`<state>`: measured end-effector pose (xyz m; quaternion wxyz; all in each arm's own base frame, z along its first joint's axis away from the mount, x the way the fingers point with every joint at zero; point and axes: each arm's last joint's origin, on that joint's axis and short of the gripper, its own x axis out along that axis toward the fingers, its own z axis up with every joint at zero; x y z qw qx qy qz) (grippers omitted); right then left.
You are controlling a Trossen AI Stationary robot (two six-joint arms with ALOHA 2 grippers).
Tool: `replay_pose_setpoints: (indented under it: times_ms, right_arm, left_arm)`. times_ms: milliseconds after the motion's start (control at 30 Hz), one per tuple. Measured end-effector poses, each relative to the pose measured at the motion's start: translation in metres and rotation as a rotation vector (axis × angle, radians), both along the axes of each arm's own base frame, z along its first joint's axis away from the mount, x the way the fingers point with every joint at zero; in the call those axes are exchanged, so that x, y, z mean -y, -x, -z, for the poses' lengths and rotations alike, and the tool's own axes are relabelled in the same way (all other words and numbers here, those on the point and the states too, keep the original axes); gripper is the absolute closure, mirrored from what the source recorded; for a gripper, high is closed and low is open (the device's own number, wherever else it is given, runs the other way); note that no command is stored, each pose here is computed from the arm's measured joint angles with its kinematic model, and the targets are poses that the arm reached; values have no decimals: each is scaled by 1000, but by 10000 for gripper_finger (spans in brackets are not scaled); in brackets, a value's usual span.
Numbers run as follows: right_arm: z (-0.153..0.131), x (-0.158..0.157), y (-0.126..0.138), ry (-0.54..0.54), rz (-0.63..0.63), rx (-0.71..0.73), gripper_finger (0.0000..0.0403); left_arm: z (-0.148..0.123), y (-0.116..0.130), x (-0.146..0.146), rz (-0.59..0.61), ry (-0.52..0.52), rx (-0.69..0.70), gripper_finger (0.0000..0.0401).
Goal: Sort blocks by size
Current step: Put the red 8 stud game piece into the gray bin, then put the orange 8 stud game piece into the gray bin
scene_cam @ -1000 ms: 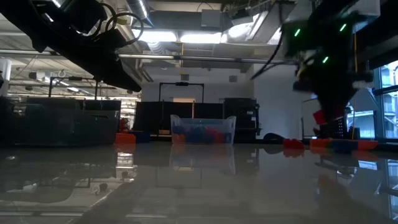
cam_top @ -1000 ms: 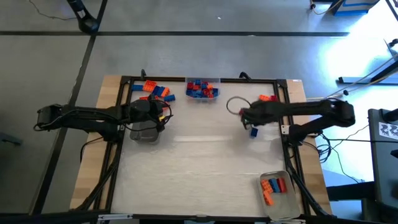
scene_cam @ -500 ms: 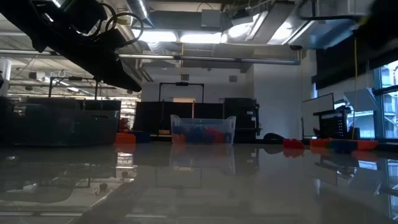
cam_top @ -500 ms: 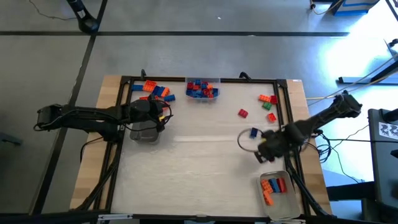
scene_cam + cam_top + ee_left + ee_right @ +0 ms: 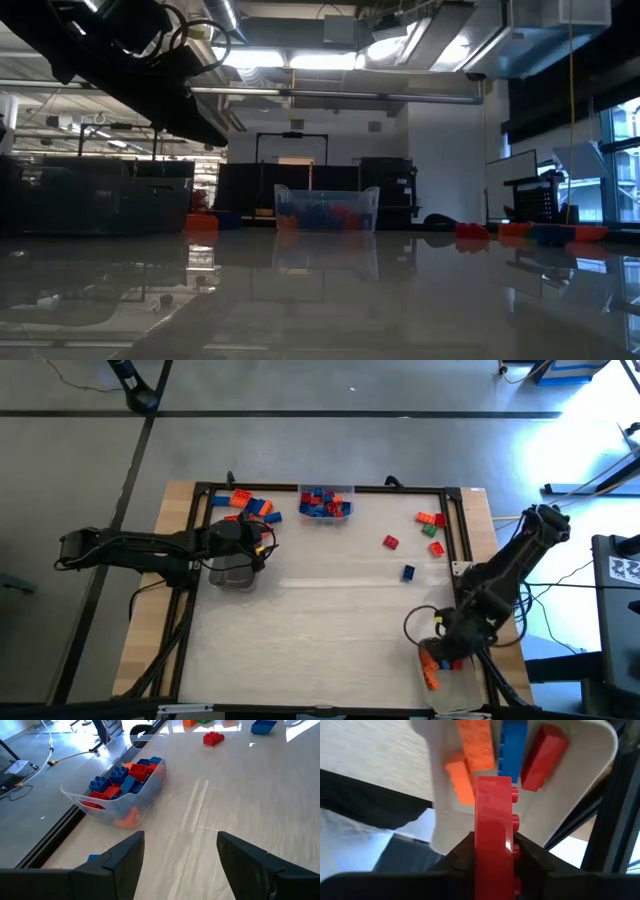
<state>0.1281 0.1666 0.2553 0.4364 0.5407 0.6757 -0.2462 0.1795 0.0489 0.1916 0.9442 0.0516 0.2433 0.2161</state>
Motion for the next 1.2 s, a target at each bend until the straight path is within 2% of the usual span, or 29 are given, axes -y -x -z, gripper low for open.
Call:
replay_pose_setpoints:
  times_ms: [233, 400, 600, 700, 833, 967, 1067, 1200]
  right_arm:
    - [9, -11, 2, 29, 32, -86, 298]
    - [6, -9, 3, 17, 43, -80, 244]
    - [-5, 6, 0, 16, 120, 13, 178]
    - [-13, 22, -5, 64, 162, 167, 159]
    - [-20, 50, -14, 299, 187, 435, 147]
    - [-22, 81, -28, 659, 148, 622, 144]
    - [-23, 103, -41, 906, 121, 659, 144]
    - [-19, 131, -63, 1177, 39, 613, 144]
  left_arm:
    - [0, 0, 0, 4, -8, -1, 166]
    - [0, 0, 0, 4, -7, -2, 166]
    - [0, 0, 0, 5, -11, -1, 166]
    - [0, 0, 0, 5, -10, 0, 166]
    - [0, 0, 0, 4, -7, -2, 166]
    - [0, 0, 0, 3, -6, -2, 166]
    - [0, 0, 0, 2, -5, -1, 166]
    - [0, 0, 0, 0, -1, 0, 166]
